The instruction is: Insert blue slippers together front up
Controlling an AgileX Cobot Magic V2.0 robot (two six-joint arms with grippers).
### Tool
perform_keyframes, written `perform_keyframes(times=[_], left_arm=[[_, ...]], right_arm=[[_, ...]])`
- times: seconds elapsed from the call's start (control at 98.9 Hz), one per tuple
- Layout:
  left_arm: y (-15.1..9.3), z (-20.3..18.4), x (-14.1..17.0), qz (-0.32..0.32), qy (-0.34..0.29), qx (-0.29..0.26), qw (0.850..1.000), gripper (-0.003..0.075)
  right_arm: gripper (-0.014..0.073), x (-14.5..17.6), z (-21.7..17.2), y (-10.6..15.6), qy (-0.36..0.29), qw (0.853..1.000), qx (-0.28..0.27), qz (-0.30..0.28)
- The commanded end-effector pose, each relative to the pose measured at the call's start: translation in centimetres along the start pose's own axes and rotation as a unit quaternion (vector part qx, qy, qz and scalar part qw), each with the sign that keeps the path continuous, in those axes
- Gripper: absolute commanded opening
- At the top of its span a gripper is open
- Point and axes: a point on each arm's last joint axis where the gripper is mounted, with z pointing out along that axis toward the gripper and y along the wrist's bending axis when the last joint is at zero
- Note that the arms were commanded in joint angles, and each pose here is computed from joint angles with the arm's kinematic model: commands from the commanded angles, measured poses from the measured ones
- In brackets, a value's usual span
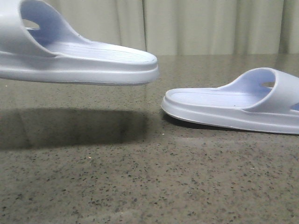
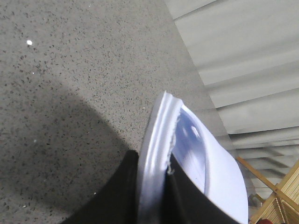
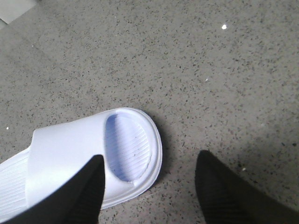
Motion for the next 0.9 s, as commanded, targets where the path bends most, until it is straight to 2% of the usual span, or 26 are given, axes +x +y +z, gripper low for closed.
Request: perform_keyframes(times=[0.0, 0.89], left_arm=[[-1.4, -0.4, -0.6, -0.006, -0.019, 0.027, 0.999, 0.0016], [-1.3, -0.4, -0.6, -0.006, -0.015, 0.027, 1.0, 0.0016]], right_arm=[[0.0368, -1.5, 0.3, 0.7, -0.041, 0.999, -0.021, 0.009], [0.0368, -1.2, 6.6, 0.8, 0.06, 0.996, 0.016, 0.06]])
